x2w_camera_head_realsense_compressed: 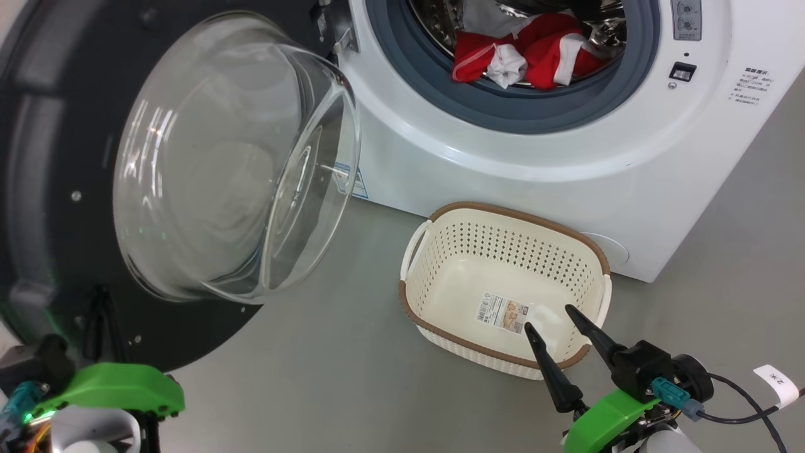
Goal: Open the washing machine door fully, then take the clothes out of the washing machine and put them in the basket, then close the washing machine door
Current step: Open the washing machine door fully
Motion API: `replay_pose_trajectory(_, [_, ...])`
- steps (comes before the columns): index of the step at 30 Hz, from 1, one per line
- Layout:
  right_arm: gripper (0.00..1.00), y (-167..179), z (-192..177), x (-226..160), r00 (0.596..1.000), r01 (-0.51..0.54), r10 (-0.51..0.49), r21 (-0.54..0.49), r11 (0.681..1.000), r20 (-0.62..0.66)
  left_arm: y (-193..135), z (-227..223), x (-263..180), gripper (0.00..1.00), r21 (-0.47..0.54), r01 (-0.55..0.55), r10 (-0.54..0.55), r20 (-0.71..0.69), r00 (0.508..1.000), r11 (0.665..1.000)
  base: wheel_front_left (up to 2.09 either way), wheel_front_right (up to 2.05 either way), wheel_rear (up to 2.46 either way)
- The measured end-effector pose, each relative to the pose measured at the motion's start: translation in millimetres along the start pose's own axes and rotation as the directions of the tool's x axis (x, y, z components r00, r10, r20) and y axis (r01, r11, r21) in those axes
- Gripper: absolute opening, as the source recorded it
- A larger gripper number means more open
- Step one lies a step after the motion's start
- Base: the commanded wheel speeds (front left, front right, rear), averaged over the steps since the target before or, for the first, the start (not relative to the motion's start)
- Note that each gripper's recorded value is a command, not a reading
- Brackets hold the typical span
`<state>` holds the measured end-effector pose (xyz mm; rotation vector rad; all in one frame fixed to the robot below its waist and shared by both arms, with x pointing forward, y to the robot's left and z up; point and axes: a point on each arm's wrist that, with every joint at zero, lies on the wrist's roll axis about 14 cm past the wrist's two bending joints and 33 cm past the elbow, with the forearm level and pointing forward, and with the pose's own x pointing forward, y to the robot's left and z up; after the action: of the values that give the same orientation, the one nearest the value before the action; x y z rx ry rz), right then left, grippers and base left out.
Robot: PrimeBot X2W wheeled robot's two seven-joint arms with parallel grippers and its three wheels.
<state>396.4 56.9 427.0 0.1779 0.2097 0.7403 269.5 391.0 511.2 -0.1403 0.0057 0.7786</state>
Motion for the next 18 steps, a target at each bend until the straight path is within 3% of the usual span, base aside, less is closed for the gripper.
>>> replay_pose_trajectory(18, [1.00,-27,-9,-6,0.999,0.040,-0.040,-0.017,0.999,-0.025,18,8,35,0.00,0.032,-0.083,0.081,0.035,0.996,0.996,0.00,0.00,0.00])
